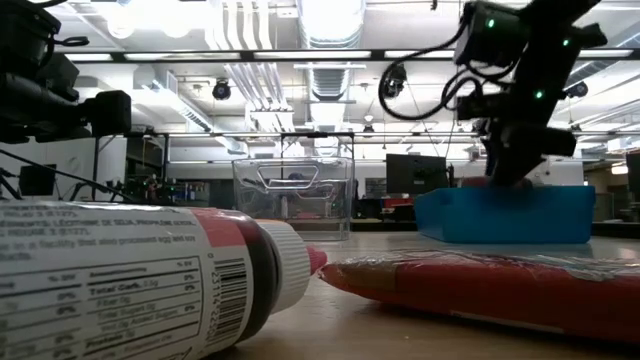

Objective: Pick & Place Food Item
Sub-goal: Put the top pink food coloring bottle into the blue bin, then put the right black food coloring bottle into the blue bin

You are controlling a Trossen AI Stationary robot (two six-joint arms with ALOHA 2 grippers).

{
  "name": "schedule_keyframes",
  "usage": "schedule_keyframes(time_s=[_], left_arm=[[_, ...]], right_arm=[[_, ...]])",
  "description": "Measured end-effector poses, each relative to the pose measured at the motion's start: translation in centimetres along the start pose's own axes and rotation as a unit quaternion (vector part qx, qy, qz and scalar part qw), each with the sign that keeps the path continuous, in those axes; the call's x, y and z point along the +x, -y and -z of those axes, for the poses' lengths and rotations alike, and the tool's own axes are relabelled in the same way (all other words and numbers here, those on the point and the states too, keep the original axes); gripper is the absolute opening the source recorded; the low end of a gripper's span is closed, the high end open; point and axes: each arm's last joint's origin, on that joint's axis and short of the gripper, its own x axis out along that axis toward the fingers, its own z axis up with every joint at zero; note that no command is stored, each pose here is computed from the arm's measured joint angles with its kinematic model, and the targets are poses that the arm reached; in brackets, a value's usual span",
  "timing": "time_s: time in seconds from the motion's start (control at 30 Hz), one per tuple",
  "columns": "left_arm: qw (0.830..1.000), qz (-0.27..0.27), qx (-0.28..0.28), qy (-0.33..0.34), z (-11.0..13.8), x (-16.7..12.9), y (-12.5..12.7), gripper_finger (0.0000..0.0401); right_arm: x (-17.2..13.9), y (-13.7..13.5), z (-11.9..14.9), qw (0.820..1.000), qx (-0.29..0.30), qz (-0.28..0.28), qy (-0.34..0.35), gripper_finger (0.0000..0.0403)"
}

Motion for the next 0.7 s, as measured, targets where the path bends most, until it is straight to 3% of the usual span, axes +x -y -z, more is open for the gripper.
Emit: schedule_keyframes(time_s=[0.7], left_arm=[[1.0,0.0,0.0,0.0,0.0,0.0,0.0,0.0223]], right_arm=[[1.15,0.36,-0.13,1.0,-0.008,-0.03,0.002,0.0177]])
